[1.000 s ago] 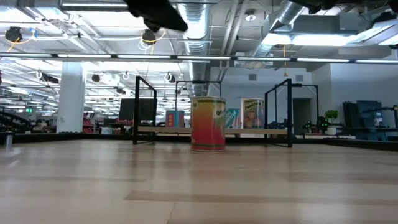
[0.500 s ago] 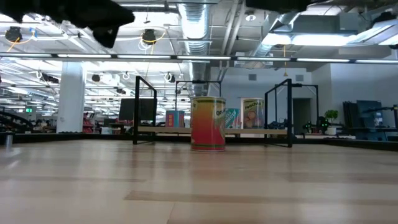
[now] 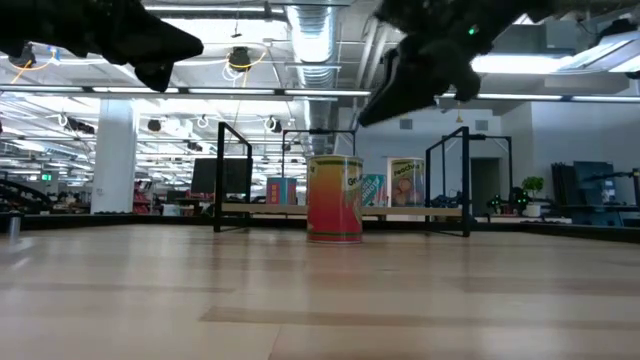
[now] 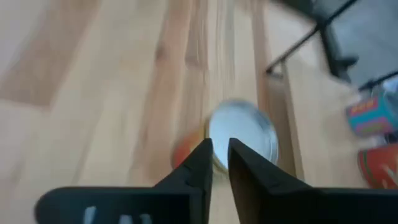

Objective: Pick and place cans onto a shelf
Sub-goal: Put the orange can on the shelf aligned with the other orange can

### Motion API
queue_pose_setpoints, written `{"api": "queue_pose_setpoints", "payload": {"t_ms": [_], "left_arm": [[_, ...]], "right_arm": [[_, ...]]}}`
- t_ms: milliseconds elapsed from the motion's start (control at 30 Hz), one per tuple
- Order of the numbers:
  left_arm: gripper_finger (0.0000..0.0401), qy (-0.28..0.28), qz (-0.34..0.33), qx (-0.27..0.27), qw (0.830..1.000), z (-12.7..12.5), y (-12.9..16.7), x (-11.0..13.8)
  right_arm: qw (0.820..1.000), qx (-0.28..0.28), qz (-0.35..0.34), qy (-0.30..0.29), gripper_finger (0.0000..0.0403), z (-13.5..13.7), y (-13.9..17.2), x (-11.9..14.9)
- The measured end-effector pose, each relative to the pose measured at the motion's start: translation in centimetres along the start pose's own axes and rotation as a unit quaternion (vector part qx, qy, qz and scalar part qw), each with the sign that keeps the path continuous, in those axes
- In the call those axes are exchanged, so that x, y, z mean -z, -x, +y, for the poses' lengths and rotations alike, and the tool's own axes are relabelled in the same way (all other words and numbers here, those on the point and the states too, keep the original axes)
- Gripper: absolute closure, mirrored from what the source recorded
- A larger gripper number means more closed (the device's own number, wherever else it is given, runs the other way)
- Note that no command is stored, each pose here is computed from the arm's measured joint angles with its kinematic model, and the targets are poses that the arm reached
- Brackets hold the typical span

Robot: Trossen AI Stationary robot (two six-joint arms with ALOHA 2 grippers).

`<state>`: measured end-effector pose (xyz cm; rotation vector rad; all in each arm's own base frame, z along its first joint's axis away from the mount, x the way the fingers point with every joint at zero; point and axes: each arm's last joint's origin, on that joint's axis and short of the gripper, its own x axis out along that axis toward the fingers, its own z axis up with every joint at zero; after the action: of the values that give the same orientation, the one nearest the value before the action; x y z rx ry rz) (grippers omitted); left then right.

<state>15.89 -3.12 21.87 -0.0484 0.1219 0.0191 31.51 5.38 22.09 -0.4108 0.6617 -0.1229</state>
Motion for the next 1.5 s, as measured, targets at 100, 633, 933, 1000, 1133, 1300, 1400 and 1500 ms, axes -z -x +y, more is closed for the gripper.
{"api": "queue_pose_setpoints", "payload": {"t_ms": [100, 633, 933, 1000, 1133, 1300, 1400, 1500], "left_arm": [[0.0383, -0.004, 0.005, -0.001, 1.000, 0.0, -0.1, 0.1], [0.0383, -0.004, 0.008, -0.006, 1.000, 0.0, -0.1, 0.2], [0.0383, -0.005, 0.011, -0.011, 1.000, 0.1, -0.1, 0.3], [0.0383, -0.005, 0.010, -0.011, 1.000, 0.1, -0.1, 0.2], [0.0383, -0.001, 0.008, -0.029, 1.000, 0.2, -0.1, 0.2], [0.0383, 0.001, 0.007, -0.045, 0.999, 0.2, -0.1, 0.2], [0.0383, 0.001, 0.007, -0.045, 0.999, 0.2, -0.1, 0.2], [0.0383, 0.001, 0.009, -0.045, 0.999, 0.3, -0.1, 0.2]], "right_arm": [[0.999, -0.009, 0.051, 0.017, 0.0308, -0.4, -1.2, -0.2], [0.987, -0.053, 0.129, 0.085, 0.0266, -1.5, -4.2, -0.5], [0.986, -0.058, 0.136, 0.082, 0.0325, -2.5, -4.9, -0.1], [0.986, -0.058, 0.136, 0.081, 0.0342, -2.6, -4.9, 0.0], [0.986, -0.058, 0.136, 0.081, 0.0387, -2.6, -4.9, -0.1], [0.984, -0.065, 0.152, 0.062, 0.0389, -2.6, -4.2, -0.4], [0.985, -0.065, 0.156, 0.045, 0.0396, -2.6, -3.2, -1.4], [0.989, -0.061, 0.138, 0.014, 0.0398, -3.0, -1.2, -3.3]]}}
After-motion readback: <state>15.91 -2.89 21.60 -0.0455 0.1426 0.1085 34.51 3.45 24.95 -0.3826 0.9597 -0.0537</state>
